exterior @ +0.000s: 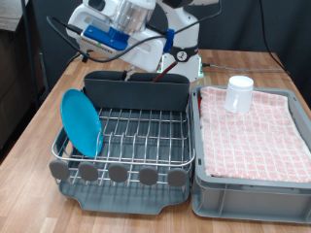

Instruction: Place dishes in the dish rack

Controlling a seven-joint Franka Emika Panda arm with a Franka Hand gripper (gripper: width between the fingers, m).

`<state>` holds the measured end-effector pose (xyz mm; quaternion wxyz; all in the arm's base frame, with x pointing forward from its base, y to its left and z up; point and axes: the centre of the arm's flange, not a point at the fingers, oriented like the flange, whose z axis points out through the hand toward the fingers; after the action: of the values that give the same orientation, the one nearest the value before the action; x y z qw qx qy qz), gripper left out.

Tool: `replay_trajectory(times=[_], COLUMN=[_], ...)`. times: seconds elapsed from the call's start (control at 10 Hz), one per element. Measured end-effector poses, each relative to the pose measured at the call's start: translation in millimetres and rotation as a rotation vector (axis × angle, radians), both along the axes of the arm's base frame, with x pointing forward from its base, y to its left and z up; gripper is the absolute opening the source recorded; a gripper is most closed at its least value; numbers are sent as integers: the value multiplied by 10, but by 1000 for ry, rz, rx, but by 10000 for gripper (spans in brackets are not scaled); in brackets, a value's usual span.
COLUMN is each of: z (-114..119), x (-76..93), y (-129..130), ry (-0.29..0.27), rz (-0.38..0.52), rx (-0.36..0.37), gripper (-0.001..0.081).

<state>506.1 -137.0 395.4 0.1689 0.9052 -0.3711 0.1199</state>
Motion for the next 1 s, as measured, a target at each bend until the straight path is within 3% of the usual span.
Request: replay_trajectory(times=[0.4,0.8,1.0], z=[489,950,997], x=[-104,-239,-265], y=[111,308,337], ry=[-36,-41,-40], rz=[24,42,46], rx=[67,48,43], gripper=[802,802,802])
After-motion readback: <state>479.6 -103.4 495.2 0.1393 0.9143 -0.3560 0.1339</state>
